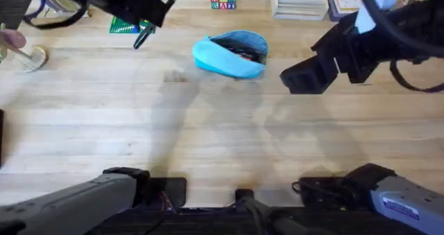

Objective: Unzip the bag, pick up the pens from the table one at a time and place them inside, then zip the bag closed.

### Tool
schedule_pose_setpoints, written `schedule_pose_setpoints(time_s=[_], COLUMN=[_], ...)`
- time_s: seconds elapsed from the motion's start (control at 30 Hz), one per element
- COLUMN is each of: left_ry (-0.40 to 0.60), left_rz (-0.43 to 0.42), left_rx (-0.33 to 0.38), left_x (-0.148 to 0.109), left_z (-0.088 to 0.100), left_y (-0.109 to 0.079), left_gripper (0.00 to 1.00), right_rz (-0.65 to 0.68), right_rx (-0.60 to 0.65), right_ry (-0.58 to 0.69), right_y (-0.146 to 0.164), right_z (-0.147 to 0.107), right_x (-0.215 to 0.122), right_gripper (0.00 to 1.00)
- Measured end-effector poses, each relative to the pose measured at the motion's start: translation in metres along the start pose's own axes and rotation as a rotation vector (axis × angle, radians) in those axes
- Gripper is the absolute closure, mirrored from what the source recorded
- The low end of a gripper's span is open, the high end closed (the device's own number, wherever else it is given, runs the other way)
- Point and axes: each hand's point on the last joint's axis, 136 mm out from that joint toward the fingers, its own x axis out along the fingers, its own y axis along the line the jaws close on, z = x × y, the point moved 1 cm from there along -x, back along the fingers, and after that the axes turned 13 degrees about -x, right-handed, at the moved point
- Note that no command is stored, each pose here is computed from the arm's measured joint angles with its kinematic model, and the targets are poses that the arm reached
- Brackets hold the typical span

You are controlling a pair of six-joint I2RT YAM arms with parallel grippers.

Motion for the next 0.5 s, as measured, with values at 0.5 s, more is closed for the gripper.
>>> schedule_pose_setpoints(time_s=[0.5], left_ry=[0.116], left_rz=[-0.171], left_rx=[0.434], left_x=[0.097], left_z=[0.077], left_y=[-0.088], left_gripper=[0.959], right_rz=[0.0], right_rx=[0.0], right_ry=[0.0], right_y=[0.0], right_z=[0.0], right_x=[0.0], right_gripper=[0.003])
